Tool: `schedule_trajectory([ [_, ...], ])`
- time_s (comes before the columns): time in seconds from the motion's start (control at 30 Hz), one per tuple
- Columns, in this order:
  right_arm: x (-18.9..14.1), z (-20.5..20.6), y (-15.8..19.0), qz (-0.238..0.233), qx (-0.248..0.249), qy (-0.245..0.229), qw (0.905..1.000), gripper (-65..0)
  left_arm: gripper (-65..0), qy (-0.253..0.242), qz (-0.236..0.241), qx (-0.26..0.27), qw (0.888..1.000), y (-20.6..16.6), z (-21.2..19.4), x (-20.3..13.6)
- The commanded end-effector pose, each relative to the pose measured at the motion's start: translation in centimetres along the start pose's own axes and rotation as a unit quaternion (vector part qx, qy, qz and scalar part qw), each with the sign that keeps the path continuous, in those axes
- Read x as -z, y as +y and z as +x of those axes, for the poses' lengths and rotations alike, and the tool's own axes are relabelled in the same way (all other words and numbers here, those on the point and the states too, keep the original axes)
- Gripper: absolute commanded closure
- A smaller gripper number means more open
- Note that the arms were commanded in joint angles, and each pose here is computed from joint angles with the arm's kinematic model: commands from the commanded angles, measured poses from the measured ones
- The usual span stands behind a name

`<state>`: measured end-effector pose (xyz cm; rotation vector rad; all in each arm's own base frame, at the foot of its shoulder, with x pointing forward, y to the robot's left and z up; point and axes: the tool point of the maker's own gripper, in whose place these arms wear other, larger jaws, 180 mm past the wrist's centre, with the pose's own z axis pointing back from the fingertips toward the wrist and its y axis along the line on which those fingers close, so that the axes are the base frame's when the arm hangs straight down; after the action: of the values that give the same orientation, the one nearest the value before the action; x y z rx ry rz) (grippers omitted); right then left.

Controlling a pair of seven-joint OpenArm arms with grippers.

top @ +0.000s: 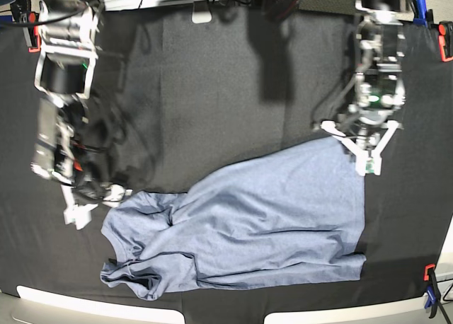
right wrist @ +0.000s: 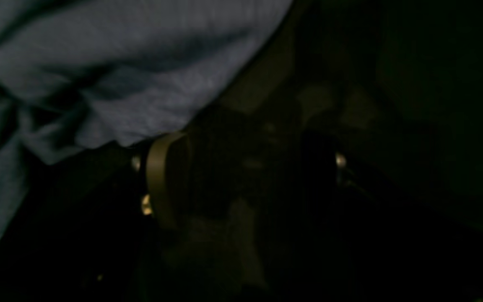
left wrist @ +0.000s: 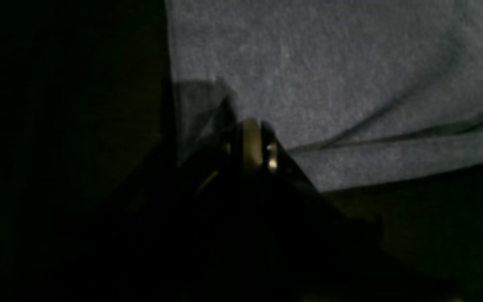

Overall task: Layout the t-shirt on the table in an organized manner, then fold the t-shirt properly
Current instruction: 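Grasp the shirt edges with both grippers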

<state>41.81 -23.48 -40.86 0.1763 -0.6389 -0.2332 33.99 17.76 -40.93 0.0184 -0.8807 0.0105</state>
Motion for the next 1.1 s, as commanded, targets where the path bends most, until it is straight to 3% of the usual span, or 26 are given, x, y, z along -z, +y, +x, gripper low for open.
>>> schedule_trajectory([
  [0.0,-0.4,2.6,0.1,-0.002,0.003,-0.031,0.9995,-38.3,0.0,-0.029,0.005,0.005,1.0,0.6,2.0,-0.2],
  [0.3,1.1,3.6,3.1,0.018,0.014,-0.069,0.9973,-37.9,0.0,-0.029,0.007,0.008,1.0,0.9,2.0,-0.2],
  [0.7,3.0,3.2,4.2,0.012,0.025,-0.039,0.9988,-35.0,0.0,-0.029,0.007,0.009,1.0,0.9,2.0,-0.2],
  [0.87,4.0,2.7,4.6,0.017,0.029,-0.008,0.9994,-19.5,0.0,-0.029,0.007,0.009,1.0,0.9,2.0,-0.2],
  [0.97,4.0,3.2,4.6,0.011,-0.007,-0.017,0.9998,-1.0,0.0,-0.029,0.007,0.009,1.0,0.9,2.0,-0.2],
  [1.07,3.6,3.8,3.9,-0.009,-0.042,-0.024,0.9988,0.0,0.0,-0.03,0.007,0.009,0.999,0.9,2.1,-0.2],
])
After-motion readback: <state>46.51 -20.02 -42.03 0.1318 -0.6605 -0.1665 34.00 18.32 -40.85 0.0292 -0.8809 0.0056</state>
